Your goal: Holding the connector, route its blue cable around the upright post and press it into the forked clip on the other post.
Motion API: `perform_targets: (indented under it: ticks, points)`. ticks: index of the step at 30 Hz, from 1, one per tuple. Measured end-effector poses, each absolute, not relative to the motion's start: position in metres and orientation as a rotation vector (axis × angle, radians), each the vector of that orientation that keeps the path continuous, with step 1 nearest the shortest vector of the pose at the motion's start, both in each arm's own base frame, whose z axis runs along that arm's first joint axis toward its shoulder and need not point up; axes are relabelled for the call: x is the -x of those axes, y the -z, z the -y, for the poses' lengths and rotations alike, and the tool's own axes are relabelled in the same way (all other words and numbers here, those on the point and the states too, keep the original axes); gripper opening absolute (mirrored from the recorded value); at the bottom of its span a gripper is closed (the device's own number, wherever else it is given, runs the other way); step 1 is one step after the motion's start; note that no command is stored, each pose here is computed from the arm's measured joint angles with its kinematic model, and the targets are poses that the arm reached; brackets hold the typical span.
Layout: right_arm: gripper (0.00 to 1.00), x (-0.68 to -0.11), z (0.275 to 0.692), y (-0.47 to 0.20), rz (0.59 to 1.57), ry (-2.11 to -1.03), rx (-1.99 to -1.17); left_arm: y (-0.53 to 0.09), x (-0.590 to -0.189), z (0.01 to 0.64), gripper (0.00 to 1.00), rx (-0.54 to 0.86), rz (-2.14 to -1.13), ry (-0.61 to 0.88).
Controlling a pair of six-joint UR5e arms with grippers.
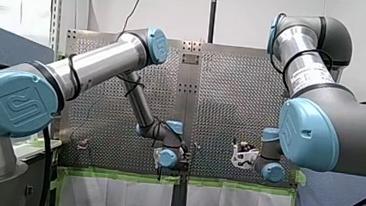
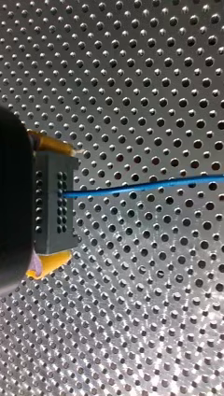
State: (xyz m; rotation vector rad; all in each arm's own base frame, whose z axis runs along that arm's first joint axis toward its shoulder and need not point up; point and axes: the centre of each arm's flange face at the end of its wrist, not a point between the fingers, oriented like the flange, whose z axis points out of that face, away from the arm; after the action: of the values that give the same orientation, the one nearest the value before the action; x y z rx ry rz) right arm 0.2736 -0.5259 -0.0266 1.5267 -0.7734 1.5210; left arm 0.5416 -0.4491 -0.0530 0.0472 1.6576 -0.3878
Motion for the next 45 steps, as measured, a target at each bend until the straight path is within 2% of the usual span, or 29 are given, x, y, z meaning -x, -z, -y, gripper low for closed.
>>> perform_targets:
  ticks: [11,16,18,19,20,21,22,23,24,25,26,40,45]
  points:
    - [0.0,-0.269,0.531,0.025,0.789,-1.513,-1.506,0.05,-0.558,0.437,0.07,-0.035,-1.657,0.358]
    - [0.0,-0.269,0.531,0.025,0.789,-1.513,-1.507,0.05,-0.559,0.434,0.16,-0.046,-1.662,0.346]
    - [0.0,-0.269,0.531,0.025,0.789,-1.514,-1.509,0.05,-0.559,0.434,0.32,-0.056,-1.662,0.346]
    - [0.0,-0.269,0.531,0.025,0.789,-1.514,-1.509,0.05,-0.559,0.435,0.32,-0.062,-1.662,0.345]
    - [0.0,-0.27,0.531,0.025,0.788,-1.515,-1.51,0.05,-0.559,0.435,0.42,-0.072,-1.663,0.342]
    - [0.0,-0.27,0.531,0.025,0.788,-1.516,-1.51,0.05,-0.558,0.435,0.65,-0.079,-1.664,0.337]
    - [0.0,-0.27,0.531,0.025,0.787,-1.516,-1.511,0.05,-0.558,0.435,0.65,-0.087,-1.666,0.331]
    - [0.0,-0.271,0.53,0.025,0.786,-1.517,-1.511,0.05,-0.558,0.435,0.71,-0.096,-1.669,0.323]
    - [0.0,-0.271,0.53,0.025,0.785,-1.518,-1.512,0.051,-0.558,0.435,0.88,-0.101,-1.671,0.319]
    - [0.0,-0.271,0.53,0.025,0.785,-1.518,-1.512,0.051,-0.558,0.435,0.88,-0.105,-1.673,0.315]
    - [0.0,-0.272,0.53,0.025,0.784,-1.518,-1.512,0.051,-0.557,0.434,0.95,-0.11,-1.675,0.311]
    - [0.0,-0.271,0.53,0.026,0.786,-1.518,-1.516,0.054,-0.538,0.448,0.97,-0.245,-1.74,0.362]
    - [0.0,-0.271,0.53,0.026,0.788,-1.517,-1.516,0.041,-0.534,0.444,0.97,-0.267,-1.73,0.402]
